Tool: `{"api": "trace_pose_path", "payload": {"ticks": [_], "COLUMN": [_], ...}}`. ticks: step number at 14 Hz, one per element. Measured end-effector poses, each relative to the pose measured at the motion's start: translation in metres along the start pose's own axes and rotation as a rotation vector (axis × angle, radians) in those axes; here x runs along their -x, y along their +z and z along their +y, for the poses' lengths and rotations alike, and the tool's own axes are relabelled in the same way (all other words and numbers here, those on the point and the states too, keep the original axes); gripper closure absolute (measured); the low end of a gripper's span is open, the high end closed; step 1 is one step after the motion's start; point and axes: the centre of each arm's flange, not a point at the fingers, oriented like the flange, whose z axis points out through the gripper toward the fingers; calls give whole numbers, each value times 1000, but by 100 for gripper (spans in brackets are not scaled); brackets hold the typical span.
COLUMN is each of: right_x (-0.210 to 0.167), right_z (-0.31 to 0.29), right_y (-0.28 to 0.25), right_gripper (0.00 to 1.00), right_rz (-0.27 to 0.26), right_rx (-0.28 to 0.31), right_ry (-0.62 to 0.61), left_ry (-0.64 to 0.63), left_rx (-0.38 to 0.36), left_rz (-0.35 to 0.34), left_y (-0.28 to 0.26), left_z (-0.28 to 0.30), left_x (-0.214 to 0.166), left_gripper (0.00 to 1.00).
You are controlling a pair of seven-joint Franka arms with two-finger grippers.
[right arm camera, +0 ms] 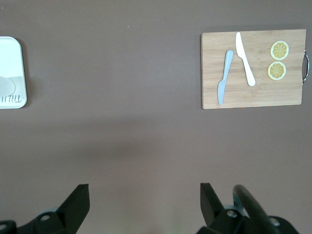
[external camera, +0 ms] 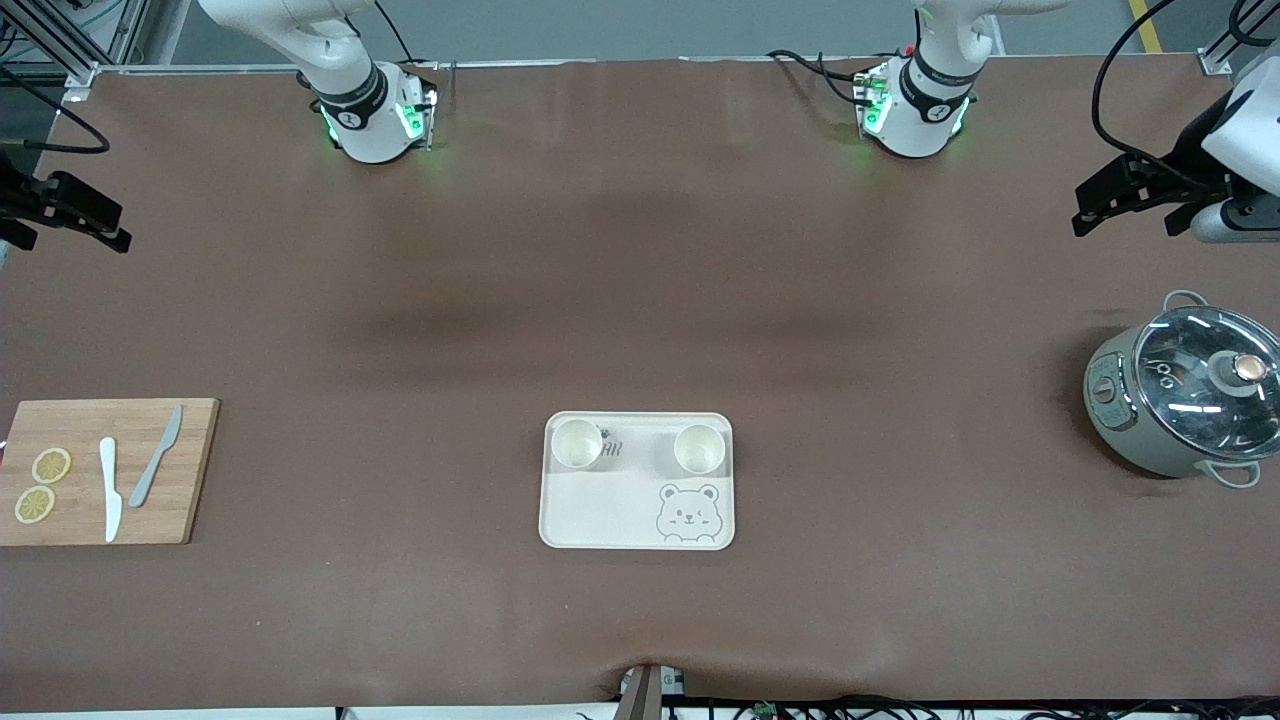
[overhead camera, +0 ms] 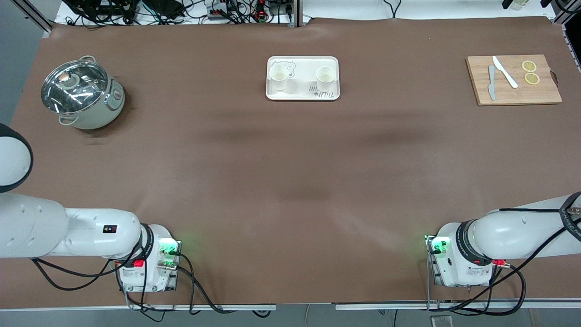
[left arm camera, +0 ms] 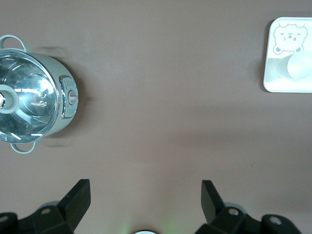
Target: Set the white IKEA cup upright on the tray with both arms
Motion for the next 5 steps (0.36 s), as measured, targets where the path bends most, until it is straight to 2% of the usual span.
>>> {"api": "trace_pose_path", "payload": {"ticks": [5], "right_x": [0], "right_z": [2], "right_y": [0], "right_gripper": [0], "right_rz": [0], "right_rx": [0], "right_ry": [5], "left_ry": [2], "left_rx": [0], "left_rz": [2], "left_y": [-1], "left_z": [1], "left_x": [0], "left_gripper": [0]}}
